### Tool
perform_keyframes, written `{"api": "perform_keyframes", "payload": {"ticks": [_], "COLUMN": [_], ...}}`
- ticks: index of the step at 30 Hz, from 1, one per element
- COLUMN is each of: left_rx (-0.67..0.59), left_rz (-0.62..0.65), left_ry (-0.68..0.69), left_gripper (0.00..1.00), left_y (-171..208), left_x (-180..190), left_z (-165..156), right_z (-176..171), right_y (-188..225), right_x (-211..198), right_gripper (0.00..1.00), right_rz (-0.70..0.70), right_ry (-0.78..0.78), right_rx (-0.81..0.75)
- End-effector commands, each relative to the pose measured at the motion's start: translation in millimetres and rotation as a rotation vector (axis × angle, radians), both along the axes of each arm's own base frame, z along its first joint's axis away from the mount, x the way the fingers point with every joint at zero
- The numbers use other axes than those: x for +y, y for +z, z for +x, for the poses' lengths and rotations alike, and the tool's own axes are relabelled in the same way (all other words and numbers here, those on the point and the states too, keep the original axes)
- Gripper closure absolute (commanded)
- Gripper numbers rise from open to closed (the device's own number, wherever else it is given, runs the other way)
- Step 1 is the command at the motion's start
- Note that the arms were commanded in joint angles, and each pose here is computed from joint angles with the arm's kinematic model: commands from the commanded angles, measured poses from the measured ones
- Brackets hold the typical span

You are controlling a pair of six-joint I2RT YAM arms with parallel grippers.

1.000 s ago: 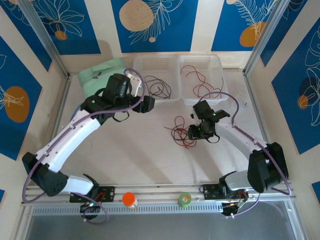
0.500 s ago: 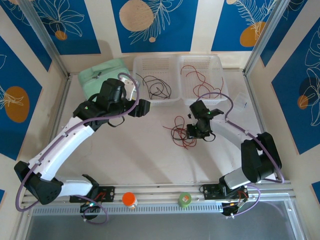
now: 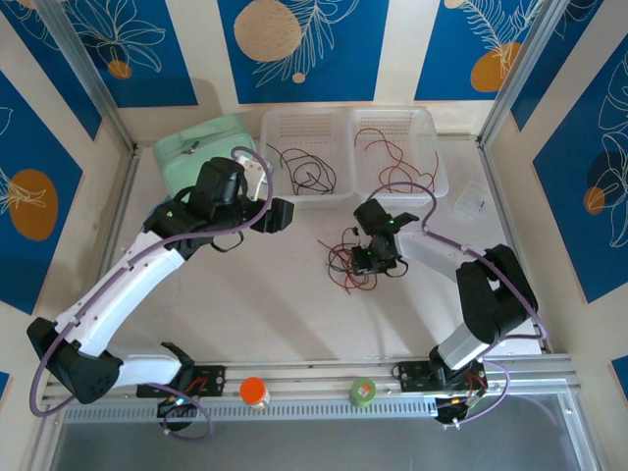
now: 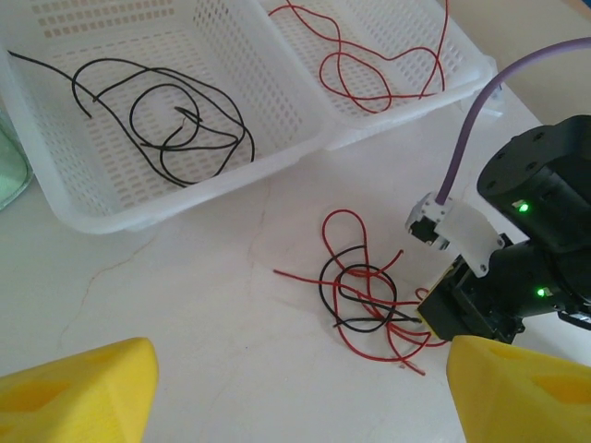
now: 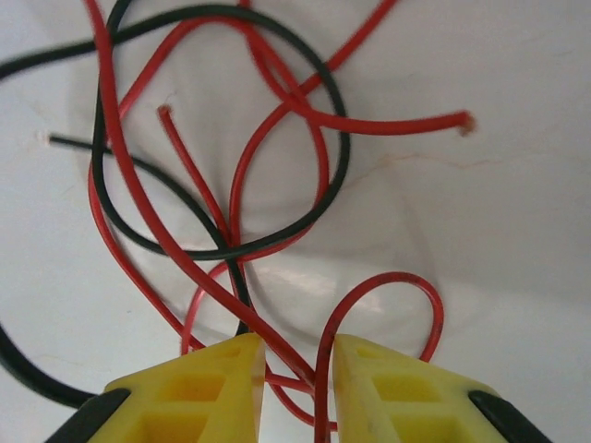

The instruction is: Untangle the cables

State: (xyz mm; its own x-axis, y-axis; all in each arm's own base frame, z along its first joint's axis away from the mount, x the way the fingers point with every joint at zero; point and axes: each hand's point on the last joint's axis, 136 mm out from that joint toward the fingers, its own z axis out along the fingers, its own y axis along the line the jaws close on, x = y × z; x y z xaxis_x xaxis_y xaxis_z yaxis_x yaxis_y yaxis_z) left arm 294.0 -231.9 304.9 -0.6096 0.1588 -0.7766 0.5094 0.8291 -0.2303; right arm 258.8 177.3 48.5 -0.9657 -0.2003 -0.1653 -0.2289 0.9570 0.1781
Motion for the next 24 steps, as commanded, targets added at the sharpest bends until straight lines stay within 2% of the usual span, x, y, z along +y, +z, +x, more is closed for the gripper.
{"api": "perform_keyframes", "payload": {"ticks": [1,5,11,16,19,24], "left_rx": [-0.021,-0.027,-0.024,-0.026,-0.018,-0.014], "left_rz": [-0.007,0.009,0.025,0.023,0.041,0.049], "left_ry": [0.008,0.020,0.029,0.076,0.138,0.182], "left_gripper": [0.19,0.18,0.18,0.19,0.20,0.21], "left_y": [6,2,0,3,4,4], "left_x": [5,12,18,28,39,49], "left_z": [-7,-10,-15,-16,-16,-18], "right_z": [-8,-24,-28,-50,-63,-68], "right_y": [6,11,46,77,74,44], "right_x": [32,60,48,73,92,114], "right_gripper": [0.73,0.67,0.61,0.59,0.59,0.61], "right_rz": [0.046,0.053,-0.068,0.000,0.058,0.041], "right_ry": [0.037,0.100,0.086,0.168,0.167,0.078], "right_rx": [0.025,0.044,-0.027,-0.072,0.008,0.135]}}
